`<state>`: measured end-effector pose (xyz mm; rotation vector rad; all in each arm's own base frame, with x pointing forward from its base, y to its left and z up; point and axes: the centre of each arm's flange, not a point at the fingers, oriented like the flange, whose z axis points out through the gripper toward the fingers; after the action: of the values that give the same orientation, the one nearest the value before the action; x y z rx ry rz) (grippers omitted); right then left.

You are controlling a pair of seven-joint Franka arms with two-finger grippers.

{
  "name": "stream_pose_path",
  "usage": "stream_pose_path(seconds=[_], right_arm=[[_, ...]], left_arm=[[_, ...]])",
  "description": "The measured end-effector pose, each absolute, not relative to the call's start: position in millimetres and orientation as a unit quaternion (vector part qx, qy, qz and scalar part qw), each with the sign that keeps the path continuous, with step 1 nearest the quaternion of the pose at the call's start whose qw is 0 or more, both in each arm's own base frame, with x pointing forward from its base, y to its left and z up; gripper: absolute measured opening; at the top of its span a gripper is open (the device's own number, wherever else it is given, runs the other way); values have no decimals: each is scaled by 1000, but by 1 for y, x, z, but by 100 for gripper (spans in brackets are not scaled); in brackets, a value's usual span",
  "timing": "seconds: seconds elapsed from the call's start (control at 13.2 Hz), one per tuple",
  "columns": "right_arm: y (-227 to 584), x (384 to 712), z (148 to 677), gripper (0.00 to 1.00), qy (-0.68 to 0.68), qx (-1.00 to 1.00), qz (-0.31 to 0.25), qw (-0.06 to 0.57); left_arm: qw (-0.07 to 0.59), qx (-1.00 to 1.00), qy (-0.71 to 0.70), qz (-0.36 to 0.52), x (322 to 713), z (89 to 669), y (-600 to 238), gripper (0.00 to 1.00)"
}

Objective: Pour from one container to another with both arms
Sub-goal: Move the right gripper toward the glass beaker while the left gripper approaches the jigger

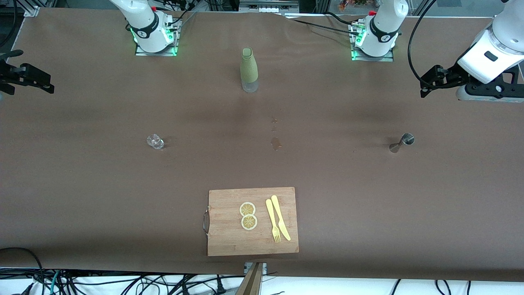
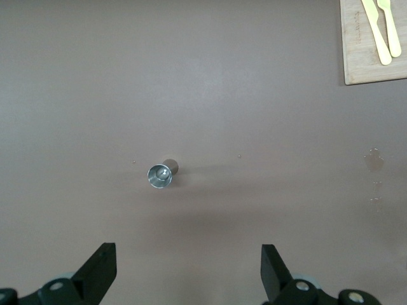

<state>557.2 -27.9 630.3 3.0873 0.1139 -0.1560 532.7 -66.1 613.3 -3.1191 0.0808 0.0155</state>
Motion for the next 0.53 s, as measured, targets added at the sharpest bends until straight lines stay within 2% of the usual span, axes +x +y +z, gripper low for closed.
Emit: stream_pose_path(seconds=[0.53], right_arm=[[-28, 557, 630, 100, 37, 998, -50, 24]], left_arm=[[11, -999, 38, 15, 533, 603, -56, 100]])
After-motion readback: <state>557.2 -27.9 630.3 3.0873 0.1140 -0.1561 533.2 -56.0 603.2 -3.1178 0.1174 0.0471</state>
